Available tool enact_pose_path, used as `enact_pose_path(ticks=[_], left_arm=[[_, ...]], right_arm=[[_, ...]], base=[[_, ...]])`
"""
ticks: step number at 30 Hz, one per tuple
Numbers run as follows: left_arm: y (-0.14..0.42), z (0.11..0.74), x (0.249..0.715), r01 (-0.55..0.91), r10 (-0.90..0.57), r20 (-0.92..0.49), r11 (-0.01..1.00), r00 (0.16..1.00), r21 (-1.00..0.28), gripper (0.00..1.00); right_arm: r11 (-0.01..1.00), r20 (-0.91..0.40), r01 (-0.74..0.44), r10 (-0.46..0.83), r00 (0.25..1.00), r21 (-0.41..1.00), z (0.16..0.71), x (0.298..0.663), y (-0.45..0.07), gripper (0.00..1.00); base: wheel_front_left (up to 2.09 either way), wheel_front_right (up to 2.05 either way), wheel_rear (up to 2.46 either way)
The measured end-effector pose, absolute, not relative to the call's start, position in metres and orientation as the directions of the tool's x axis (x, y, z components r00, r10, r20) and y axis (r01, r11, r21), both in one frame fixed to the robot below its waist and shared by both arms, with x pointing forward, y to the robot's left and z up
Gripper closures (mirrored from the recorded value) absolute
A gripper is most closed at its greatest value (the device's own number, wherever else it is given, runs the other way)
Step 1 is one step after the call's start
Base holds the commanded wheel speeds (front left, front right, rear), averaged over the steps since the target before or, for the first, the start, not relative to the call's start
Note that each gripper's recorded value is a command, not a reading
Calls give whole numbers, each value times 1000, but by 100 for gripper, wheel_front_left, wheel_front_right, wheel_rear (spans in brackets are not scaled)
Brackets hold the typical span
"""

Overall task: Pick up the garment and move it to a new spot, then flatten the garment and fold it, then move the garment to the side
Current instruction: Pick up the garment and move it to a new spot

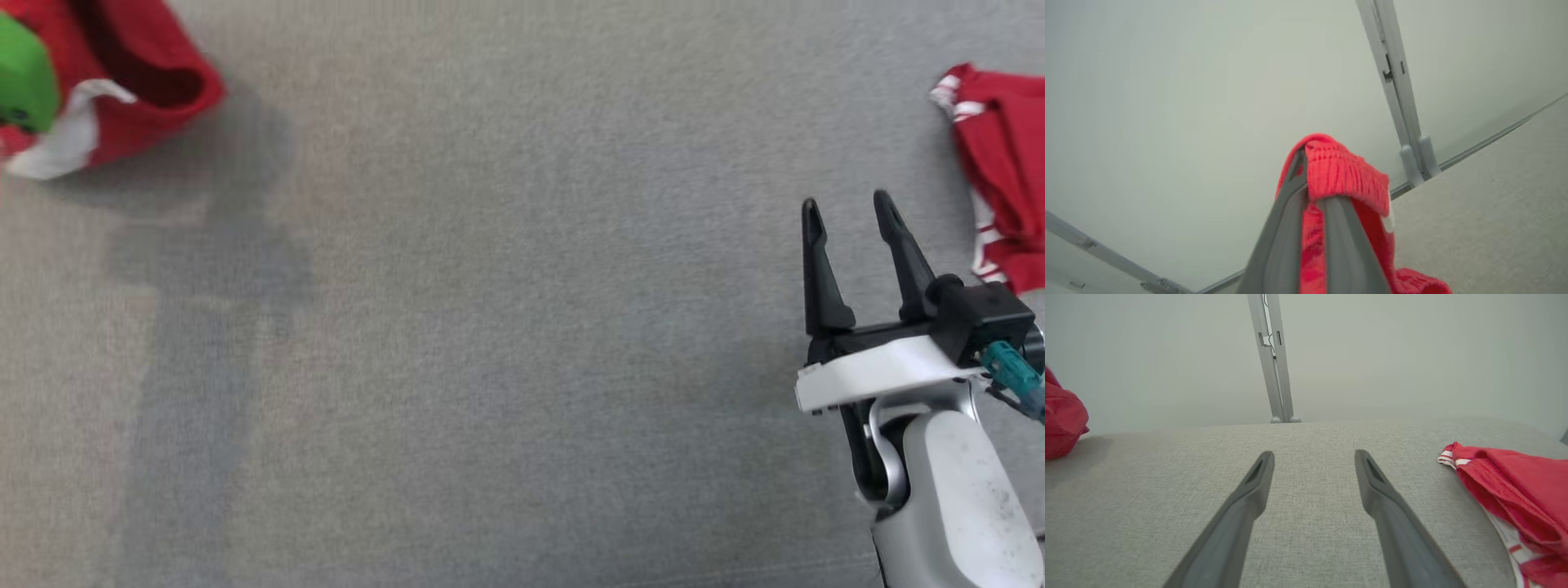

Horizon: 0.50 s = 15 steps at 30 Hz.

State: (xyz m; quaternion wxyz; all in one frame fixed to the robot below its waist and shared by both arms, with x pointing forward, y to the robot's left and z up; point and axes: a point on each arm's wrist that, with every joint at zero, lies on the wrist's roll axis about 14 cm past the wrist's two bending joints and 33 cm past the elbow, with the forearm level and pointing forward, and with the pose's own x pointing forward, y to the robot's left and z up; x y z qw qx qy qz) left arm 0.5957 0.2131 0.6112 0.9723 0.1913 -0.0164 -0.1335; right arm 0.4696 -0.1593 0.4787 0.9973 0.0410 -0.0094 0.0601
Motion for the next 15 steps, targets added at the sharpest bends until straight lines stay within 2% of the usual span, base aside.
enact_pose_path(ticks=[4,9,12,15], left_arm=[[142,671,573,370,-441,87,832,893,413,100],[55,734,530,505,-640,242,742,730,441,100],[11,744,504,598,-724,290,684,626,418,100],[-15,717,490,681,-765,269,643,585,349,100]], right_arm=[[996,51,-49,45,998,81,494,447,-186,0],[996,89,50,-57,994,77,511,421,-222,0],[992,109,106,-113,988,71,519,407,-242,0],[986,121,153,-161,980,73,523,394,-258,0]], base=[[0,0,0],[0,0,0],[0,0,0],[0,0,0]])
